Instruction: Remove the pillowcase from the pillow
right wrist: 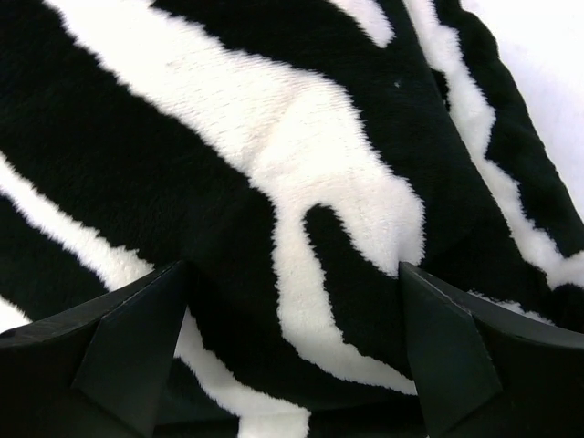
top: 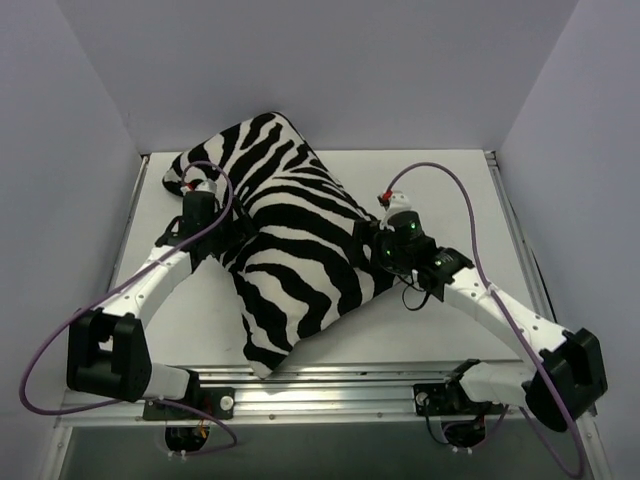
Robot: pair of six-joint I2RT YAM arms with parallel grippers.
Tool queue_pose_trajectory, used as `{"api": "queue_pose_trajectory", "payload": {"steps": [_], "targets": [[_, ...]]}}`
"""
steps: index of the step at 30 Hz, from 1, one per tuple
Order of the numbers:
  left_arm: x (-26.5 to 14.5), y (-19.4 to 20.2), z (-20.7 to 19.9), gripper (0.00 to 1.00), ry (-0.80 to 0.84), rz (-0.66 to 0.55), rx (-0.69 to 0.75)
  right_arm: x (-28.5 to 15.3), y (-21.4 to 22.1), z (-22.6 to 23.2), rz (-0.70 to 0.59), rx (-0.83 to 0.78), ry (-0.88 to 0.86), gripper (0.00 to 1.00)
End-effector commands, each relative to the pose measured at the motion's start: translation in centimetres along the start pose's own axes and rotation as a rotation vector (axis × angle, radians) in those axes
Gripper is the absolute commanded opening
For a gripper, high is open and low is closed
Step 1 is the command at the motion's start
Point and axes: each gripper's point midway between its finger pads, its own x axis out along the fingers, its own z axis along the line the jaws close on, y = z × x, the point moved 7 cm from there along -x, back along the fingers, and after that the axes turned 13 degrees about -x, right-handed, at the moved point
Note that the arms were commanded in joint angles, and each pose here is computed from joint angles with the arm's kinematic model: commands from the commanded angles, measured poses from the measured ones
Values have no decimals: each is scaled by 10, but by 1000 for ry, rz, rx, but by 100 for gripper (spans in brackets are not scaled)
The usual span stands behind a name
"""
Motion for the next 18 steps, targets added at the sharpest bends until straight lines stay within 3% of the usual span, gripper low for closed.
{"api": "queue_pose_trajectory", "payload": {"steps": [1,4,9,16,18], "targets": [[-35,-8,-68,94,328,-32,32,-22,18,10,68,36,-42,87],[-72,-9,-58,94,338,-113,39,-38,-4,7,-20,22,-19,89],[-109,-15,-7,94,236,-175,-39,-57,-40,10,-141,-10,-24,92],[-92,15,33,94,334,-61,-184,-62,-53,21,-200,-58,-119,96],[-86,5,31,94,419,-120,-205,-62,-51,24,-203,-65,-145,97]]}}
